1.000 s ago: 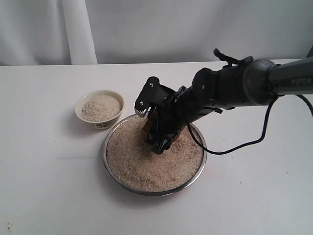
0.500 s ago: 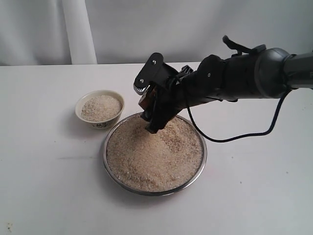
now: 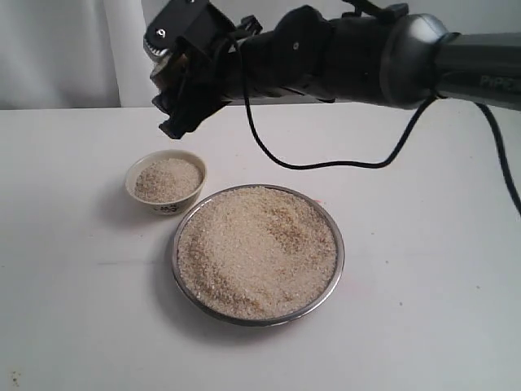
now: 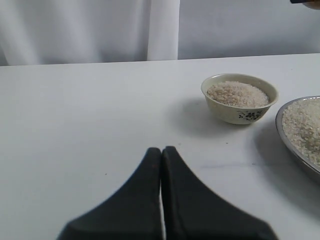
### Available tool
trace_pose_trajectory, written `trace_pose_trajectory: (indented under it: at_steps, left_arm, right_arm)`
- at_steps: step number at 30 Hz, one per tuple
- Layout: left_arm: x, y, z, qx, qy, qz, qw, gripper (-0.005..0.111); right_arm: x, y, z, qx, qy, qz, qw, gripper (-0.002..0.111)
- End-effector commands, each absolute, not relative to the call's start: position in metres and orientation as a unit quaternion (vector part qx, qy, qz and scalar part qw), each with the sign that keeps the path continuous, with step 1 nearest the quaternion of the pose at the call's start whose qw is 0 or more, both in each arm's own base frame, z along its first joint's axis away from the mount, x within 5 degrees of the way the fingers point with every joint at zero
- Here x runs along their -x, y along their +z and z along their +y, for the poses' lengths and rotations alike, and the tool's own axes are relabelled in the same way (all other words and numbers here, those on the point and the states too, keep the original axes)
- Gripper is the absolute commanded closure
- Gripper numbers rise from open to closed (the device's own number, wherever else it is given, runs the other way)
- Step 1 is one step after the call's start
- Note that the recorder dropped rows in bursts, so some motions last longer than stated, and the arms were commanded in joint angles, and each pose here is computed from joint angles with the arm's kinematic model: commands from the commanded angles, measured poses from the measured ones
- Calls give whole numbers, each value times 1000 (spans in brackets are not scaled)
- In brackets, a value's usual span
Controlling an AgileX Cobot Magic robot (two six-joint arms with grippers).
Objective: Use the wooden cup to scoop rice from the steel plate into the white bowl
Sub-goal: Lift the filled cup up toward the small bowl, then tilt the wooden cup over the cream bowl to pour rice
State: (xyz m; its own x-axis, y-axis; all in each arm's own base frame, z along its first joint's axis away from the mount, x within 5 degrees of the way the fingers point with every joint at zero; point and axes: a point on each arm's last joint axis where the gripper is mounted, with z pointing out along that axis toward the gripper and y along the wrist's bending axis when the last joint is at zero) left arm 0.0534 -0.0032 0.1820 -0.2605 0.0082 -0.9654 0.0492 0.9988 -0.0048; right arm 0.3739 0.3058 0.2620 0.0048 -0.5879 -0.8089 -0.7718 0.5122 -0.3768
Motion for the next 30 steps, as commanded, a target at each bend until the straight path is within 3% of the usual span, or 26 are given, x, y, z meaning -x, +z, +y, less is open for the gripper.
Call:
trace_pose_trajectory:
  at_steps: [1, 7, 13, 30]
  left_arm:
    - [-53, 182, -4, -20, -19, 792, 610, 107]
    - [-53, 182, -4, -18, -20, 792, 609, 107]
    - [-53, 182, -4, -18, -20, 792, 609, 107]
    - [-53, 182, -4, -19, -20, 792, 610, 107]
  right_arm:
    - [-386, 258, 332, 494, 110, 692, 515, 108]
    - [-404, 241, 349, 512, 79, 698, 495, 108]
    - [-415, 226, 352, 539, -33, 711, 451, 108]
    - [-394, 182, 382, 638, -266, 609, 389, 108]
